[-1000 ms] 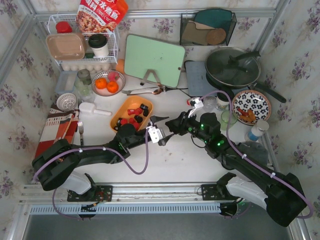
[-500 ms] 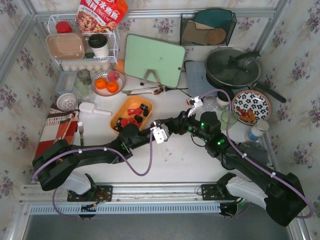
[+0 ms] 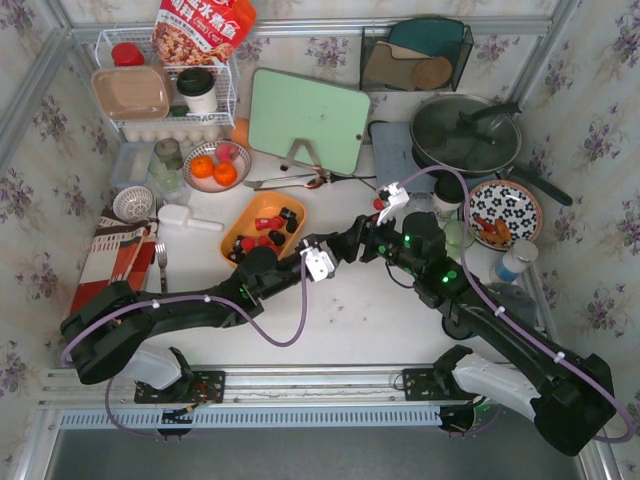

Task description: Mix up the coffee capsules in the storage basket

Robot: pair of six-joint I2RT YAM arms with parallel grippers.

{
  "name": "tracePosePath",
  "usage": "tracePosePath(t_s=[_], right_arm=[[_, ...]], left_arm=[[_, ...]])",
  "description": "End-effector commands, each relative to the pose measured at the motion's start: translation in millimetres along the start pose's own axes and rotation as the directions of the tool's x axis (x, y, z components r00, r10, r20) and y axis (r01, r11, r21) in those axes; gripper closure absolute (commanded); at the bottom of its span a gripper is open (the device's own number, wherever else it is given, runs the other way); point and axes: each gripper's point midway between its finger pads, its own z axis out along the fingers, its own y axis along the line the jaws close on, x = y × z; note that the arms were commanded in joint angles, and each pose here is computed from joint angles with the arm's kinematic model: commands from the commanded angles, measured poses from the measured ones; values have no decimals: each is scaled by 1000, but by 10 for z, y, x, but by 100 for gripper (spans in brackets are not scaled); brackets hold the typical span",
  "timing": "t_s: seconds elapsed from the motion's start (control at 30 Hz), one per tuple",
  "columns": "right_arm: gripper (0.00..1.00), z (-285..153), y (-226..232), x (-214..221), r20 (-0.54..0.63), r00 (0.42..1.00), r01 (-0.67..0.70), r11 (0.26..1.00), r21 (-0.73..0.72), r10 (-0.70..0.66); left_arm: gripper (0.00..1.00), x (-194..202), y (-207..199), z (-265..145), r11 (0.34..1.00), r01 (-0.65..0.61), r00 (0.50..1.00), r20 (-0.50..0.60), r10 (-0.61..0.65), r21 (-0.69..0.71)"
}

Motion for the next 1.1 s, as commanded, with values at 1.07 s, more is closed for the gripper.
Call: tracePosePath(t_s=[1.07], right_arm=[[30,142,-805,380,-103,994,69,938,339,-36]], left_arm=[[71,2028,1704,-838,622,208,575,-419,-702,-755]])
